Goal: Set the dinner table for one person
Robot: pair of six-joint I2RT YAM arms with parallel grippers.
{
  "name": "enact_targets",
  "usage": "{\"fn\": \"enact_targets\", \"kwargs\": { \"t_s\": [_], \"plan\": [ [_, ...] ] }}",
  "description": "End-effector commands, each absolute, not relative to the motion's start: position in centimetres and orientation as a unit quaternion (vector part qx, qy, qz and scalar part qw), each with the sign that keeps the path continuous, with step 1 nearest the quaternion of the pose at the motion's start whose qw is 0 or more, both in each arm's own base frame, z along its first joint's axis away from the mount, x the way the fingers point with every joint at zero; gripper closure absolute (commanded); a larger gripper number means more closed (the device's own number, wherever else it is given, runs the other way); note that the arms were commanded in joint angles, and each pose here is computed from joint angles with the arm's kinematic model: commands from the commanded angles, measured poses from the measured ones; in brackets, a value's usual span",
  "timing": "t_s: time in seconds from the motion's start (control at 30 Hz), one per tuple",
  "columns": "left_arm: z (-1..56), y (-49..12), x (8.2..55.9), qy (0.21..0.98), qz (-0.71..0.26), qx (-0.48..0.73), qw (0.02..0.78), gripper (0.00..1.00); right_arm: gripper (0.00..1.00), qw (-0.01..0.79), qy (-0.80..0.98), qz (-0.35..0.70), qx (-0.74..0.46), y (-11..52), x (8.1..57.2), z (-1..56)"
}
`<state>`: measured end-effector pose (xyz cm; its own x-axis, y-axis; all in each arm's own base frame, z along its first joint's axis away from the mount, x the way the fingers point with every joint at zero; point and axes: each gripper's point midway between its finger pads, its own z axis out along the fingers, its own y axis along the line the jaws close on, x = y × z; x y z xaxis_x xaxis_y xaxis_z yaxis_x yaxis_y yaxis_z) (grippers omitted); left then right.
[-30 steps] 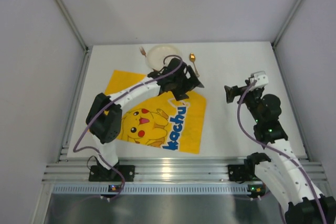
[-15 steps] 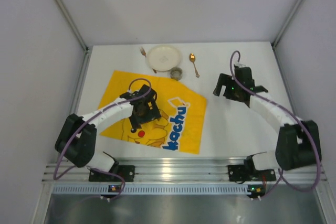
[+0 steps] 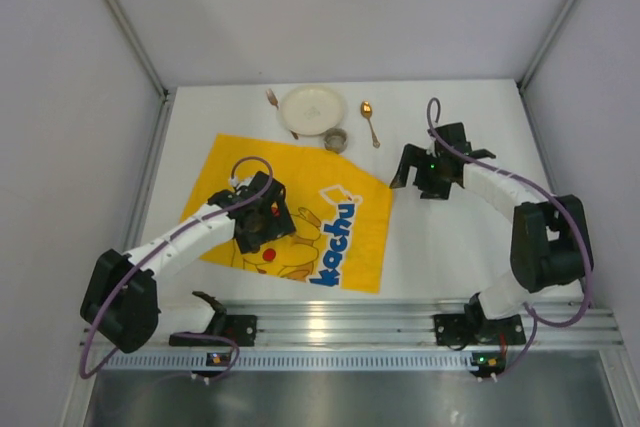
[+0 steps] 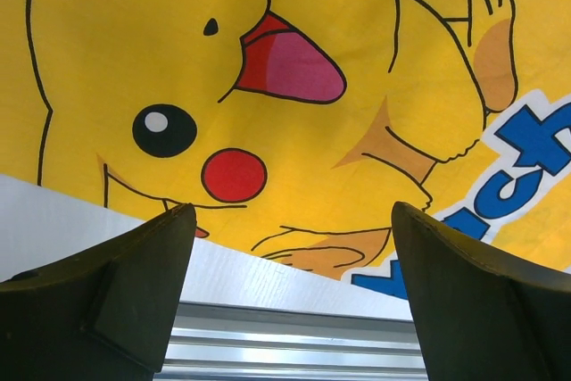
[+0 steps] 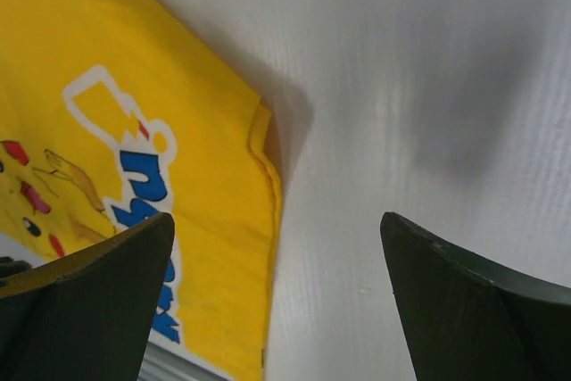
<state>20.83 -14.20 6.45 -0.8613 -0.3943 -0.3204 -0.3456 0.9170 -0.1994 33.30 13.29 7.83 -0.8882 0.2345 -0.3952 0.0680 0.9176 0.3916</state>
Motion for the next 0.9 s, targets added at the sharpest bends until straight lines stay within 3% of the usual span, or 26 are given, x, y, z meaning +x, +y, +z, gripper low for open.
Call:
{"fn": "enact_targets", "kwargs": {
  "t_s": [0.0, 0.2, 0.6, 0.87],
  "plan": [
    [7.1, -13.9, 21.2, 0.961, -0.064, -0.185, 0.193, 0.04, 0.00, 0.188, 0.919, 0.332, 0.096, 18.2, 32.6, 8.9],
    [7.2, -13.9, 21.2, 0.965, -0.061, -0.171, 0.191, 0.05, 0.04, 0.221, 0.900, 0.348, 0.141, 18.6, 35.1, 8.5],
    [7.5, -12.1, 19.2, 0.966, -0.045, -0.170, 0.191, 0.05, 0.17, 0.208, 0.882, 0.367, 0.210, 19.4, 37.4, 3.8],
    [7.5, -11.5, 18.1, 0.965, -0.047, -0.174, 0.192, 0.05, 0.41, 0.214, 0.869, 0.393, 0.214, 21.8, 38.4, 4.6]
  ]
}}
